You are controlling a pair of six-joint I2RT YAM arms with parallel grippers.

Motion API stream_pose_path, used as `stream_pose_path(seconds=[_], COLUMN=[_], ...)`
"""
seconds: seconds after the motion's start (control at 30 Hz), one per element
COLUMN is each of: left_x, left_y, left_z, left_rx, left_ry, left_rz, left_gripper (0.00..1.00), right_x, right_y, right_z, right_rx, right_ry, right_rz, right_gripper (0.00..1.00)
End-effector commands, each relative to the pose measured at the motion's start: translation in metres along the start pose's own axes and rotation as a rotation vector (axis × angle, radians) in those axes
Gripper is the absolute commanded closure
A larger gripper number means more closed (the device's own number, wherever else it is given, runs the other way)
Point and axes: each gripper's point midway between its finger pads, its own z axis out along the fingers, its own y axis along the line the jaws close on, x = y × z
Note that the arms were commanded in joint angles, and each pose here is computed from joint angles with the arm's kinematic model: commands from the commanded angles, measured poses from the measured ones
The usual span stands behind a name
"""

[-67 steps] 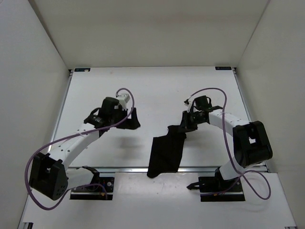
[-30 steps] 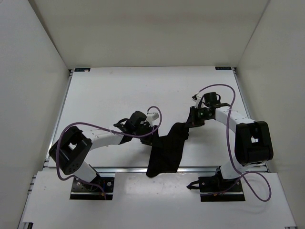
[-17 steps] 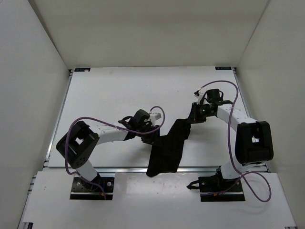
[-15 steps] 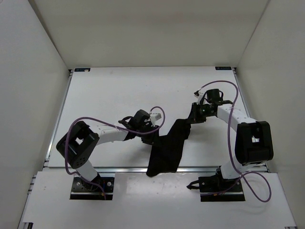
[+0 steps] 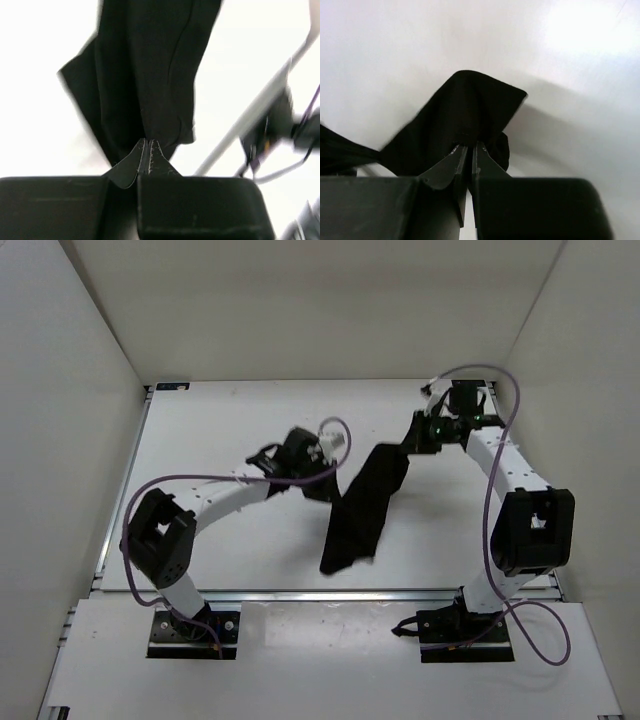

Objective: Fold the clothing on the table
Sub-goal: Flatten the skirt out

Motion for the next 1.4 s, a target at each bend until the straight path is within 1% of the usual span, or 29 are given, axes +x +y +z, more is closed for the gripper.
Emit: stream_pose_path(seconds=[0.0, 0.03, 0.07, 0.1, 0.17, 0.2, 0.27, 0.33, 0.37, 0.4, 0.47, 0.5, 0.57, 0.6, 0.63, 0.7, 0.73, 0.8, 0.9, 0.97, 1.0, 1.07, 1.1, 1.13, 1.17, 1.2, 1.27, 1.33, 1.37], left_x=[-0.127, -0.163, -0.179, -0.213, -0.26, -0.267, -0.283, -0.281, -0.275, -0.271, -0.241, -0.23, -0.184, -0.169, -0.143, -0.112, -0.1, -0.094, -0.109, -0.122, -0.138, -0.161, -0.18, -0.187, -0.213, -0.234, -0.271, -0.313, -0.323], left_y=[0.03, 0.04, 0.048, 0.049, 0.037, 0.039, 0.014, -0.001, -0.007, -0.024, -0.017, -0.023, -0.013, -0.012, -0.004, -0.004, 0.007, 0.013, 0.035, 0.049, 0.056, 0.068, 0.073, 0.087, 0.077, 0.078, 0.076, 0.063, 0.058], left_z=[-0.086, -0.116, -0.131, -0.168, -0.222, -0.238, -0.274, -0.289, -0.29, -0.306, -0.274, -0.28, -0.245, -0.252, -0.233, -0.233, -0.229, -0.238, -0.242, -0.236, -0.234, -0.223, -0.217, -0.197, -0.208, -0.205, -0.209, -0.225, -0.233], left_rx=[-0.187, -0.225, -0.256, -0.294, -0.349, -0.398, -0.446, -0.465, -0.453, -0.43, -0.414, -0.401, -0.405, -0.419, -0.42, -0.399, -0.409, -0.415, -0.461, -0.472, -0.47, -0.442, -0.426, -0.43, -0.432, -0.447, -0.462, -0.466, -0.47], left_ry=[-0.316, -0.41, -0.447, -0.549, -0.68, -0.71, -0.813, -0.862, -0.876, -0.923, -0.841, -0.84, -0.723, -0.717, -0.64, -0.601, -0.566, -0.576, -0.586, -0.573, -0.596, -0.613, -0.628, -0.595, -0.641, -0.641, -0.662, -0.727, -0.761], left_rz=[0.101, 0.116, 0.114, 0.133, 0.189, 0.205, 0.274, 0.301, 0.314, 0.334, 0.331, 0.335, 0.305, 0.294, 0.269, 0.234, 0.19, 0.163, 0.131, 0.118, 0.112, 0.104, 0.11, 0.104, 0.148, 0.169, 0.197, 0.244, 0.254], left_gripper=[1.0, 1.0, 1.0, 1.0, 1.0, 1.0, 1.0, 1.0, 1.0, 1.0, 1.0, 1.0, 1.0, 1.0, 1.0, 1.0, 1.0, 1.0, 1.0, 1.0, 1.0, 1.0, 1.0, 1.0, 1.0, 1.0, 1.0, 1.0, 1.0], right_x=[-0.101, -0.127, -0.14, -0.162, -0.192, -0.198, -0.207, -0.204, -0.196, -0.191, -0.162, -0.153, -0.111, -0.088, -0.076, -0.049, -0.041, -0.036, -0.047, -0.061, -0.073, -0.093, -0.112, -0.119, -0.141, -0.166, -0.201, -0.238, -0.247], right_y=[0.019, 0.035, 0.034, 0.049, 0.073, 0.08, 0.095, 0.101, 0.092, 0.094, 0.077, 0.083, 0.07, 0.075, 0.086, 0.092, 0.1, 0.109, 0.108, 0.096, 0.098, 0.077, 0.08, 0.069, 0.064, 0.074, 0.064, 0.082, 0.083], right_z=[-0.057, -0.076, -0.091, -0.114, -0.152, -0.165, -0.187, -0.195, -0.186, -0.186, -0.161, -0.16, -0.139, -0.131, -0.134, -0.129, -0.131, -0.131, -0.121, -0.099, -0.098, -0.077, -0.082, -0.067, -0.063, -0.078, -0.072, -0.099, -0.114], right_rx=[0.014, 0.001, 0.013, 0.013, 0.036, 0.058, 0.06, 0.055, 0.052, 0.044, 0.042, 0.028, 0.042, 0.024, 0.003, -0.024, -0.034, -0.066, -0.098, -0.088, -0.091, -0.071, -0.079, -0.079, -0.067, -0.062, -0.025, -0.032, -0.053], right_ry=[-0.27, -0.338, -0.379, -0.452, -0.561, -0.599, -0.657, -0.678, -0.656, -0.656, -0.582, -0.576, -0.501, -0.468, -0.459, -0.412, -0.403, -0.389, -0.378, -0.346, -0.357, -0.346, -0.378, -0.351, -0.367, -0.409, -0.431, -0.537, -0.582], right_rz=[-0.126, -0.17, -0.174, -0.232, -0.321, -0.342, -0.389, -0.398, -0.381, -0.377, -0.341, -0.353, -0.305, -0.298, -0.304, -0.283, -0.279, -0.274, -0.264, -0.253, -0.267, -0.238, -0.257, -0.239, -0.252, -0.293, -0.311, -0.372, -0.368], right_gripper=[1.0, 1.0, 1.0, 1.0, 1.0, 1.0, 1.0, 1.0, 1.0, 1.0, 0.99, 1.0, 1.0, 1.0, 1.0, 1.0, 1.0, 1.0, 1.0, 1.0, 1.0, 1.0, 1.0, 1.0, 1.0, 1.0, 1.0, 1.0, 1.0])
